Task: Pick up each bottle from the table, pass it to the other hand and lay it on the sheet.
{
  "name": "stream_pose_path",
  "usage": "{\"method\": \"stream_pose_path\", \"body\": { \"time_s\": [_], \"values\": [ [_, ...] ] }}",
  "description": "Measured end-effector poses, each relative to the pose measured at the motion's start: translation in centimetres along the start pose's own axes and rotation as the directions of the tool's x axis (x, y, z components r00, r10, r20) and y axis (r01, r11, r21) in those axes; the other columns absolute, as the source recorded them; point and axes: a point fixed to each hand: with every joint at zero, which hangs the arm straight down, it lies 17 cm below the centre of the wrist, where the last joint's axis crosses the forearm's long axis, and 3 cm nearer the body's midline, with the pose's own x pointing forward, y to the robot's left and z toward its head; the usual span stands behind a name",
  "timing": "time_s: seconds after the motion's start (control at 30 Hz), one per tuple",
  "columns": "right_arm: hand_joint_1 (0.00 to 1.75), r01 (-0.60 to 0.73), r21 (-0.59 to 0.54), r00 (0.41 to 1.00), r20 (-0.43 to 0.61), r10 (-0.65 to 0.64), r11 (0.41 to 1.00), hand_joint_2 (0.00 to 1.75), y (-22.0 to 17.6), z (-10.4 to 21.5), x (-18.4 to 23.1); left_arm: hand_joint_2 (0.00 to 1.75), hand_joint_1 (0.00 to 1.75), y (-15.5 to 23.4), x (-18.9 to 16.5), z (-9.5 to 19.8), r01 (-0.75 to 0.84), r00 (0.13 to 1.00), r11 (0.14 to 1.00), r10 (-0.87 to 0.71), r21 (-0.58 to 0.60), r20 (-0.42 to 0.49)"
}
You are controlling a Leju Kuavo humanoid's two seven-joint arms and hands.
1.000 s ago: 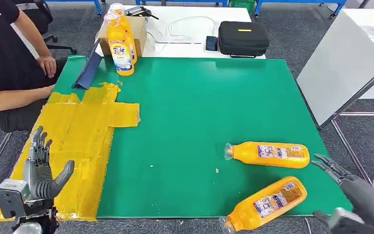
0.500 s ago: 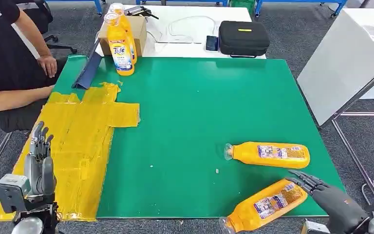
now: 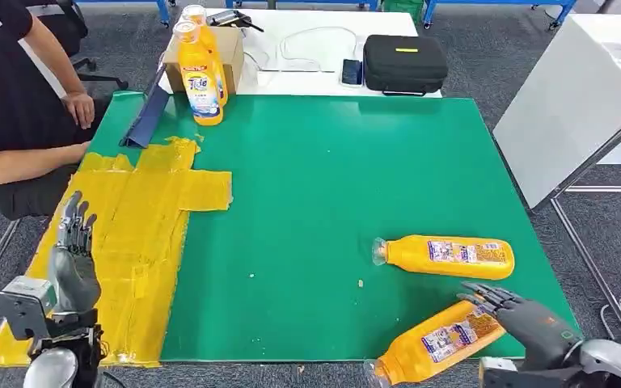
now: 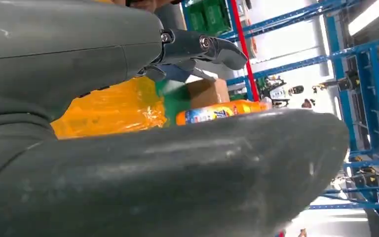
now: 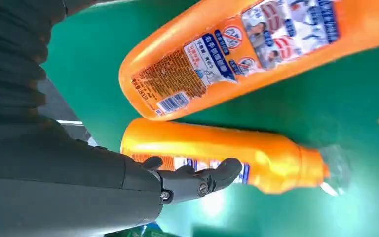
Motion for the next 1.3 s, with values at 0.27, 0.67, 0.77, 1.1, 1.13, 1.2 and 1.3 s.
{"method": "stream_pose_path", "body": {
  "time_s": [0.27,0.67,0.77,1.1,1.13,1.2,1.3],
  "values": [
    [0.0,-0.055,0.067,0.994,-0.088,0.061,0.996,1.75,1.8,-1.9,-3.8,0.0,0.0,-0.8,-0.1,-0.5,-0.01,1.0,1.0,0.01,-0.019,0.0],
    [0.0,-0.067,0.109,0.989,-0.126,0.08,0.992,1.75,4.2,-3.8,-5.6,0.0,0.0,-1.3,-0.2,-0.8,-0.016,1.0,0.999,0.016,-0.029,0.0],
    [0.0,-0.104,0.097,0.984,-0.136,0.117,0.99,1.75,4.6,-5.1,-6.0,0.0,0.0,-1.6,-0.3,-0.8,-0.02,1.0,0.999,0.02,-0.036,-0.007],
    [0.0,-0.176,0.06,0.973,-0.141,0.182,0.983,1.75,5.2,-11.3,-4.6,0.0,0.0,-2.1,-0.4,-0.9,-0.021,1.0,0.999,0.021,-0.045,-0.016],
    [0.0,-0.173,0.062,0.974,-0.14,0.18,0.983,1.75,5.3,-11.5,-4.5,0.0,0.0,-2.1,-0.4,-0.9,-0.021,1.0,0.999,0.021,-0.045,-0.015],
    [1.75,-0.173,0.067,0.974,-0.138,0.181,0.983,1.75,5.4,-11.9,-4.4,0.0,0.0,-2.1,-0.4,-0.9,-0.021,1.0,0.999,0.021,-0.045,-0.016],
    [1.75,-0.178,0.08,0.974,-0.129,0.187,0.981,1.75,5.6,-12.3,-4.3,0.0,0.0,-2.1,-0.4,-1.0,-0.022,1.0,0.999,0.021,-0.045,-0.016]
  ]
}}
